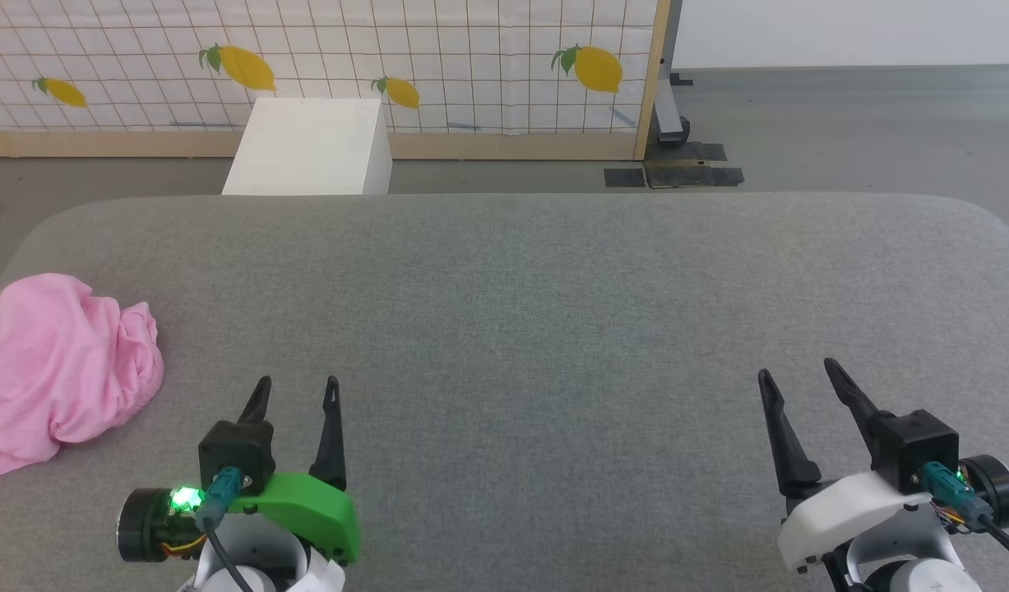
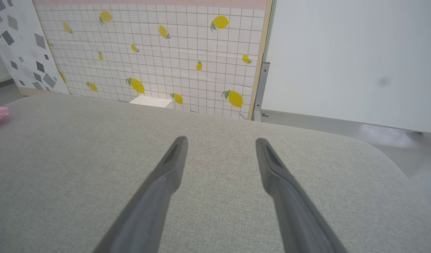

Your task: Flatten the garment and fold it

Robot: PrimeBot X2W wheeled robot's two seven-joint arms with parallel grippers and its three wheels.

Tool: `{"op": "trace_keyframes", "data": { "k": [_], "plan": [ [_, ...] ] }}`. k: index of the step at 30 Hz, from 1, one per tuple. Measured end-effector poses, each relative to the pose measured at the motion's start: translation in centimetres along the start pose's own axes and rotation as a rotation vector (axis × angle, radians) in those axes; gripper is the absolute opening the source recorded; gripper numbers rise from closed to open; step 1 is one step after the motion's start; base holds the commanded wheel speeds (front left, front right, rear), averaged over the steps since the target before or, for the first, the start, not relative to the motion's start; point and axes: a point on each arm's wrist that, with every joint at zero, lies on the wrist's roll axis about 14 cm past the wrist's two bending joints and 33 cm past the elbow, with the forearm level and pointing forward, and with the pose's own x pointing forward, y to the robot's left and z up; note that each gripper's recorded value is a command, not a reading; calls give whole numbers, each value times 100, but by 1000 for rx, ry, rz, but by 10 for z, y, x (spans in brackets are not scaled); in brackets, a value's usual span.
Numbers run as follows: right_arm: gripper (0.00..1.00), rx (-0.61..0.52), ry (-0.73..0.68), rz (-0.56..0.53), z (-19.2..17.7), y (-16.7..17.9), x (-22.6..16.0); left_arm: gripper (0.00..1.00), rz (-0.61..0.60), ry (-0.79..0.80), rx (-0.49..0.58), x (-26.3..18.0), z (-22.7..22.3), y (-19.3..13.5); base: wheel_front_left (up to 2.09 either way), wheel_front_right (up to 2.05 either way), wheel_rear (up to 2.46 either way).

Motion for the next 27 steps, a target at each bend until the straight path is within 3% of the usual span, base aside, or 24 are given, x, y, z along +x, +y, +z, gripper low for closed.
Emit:
{"op": "trace_keyframes", "data": {
  "k": [27],
  "plan": [
    [100, 23, -26, -19, 0, -6, -1, 100, -16, -35, -22, 3, 2, -10, 0, 0, 0]
  ]
}}
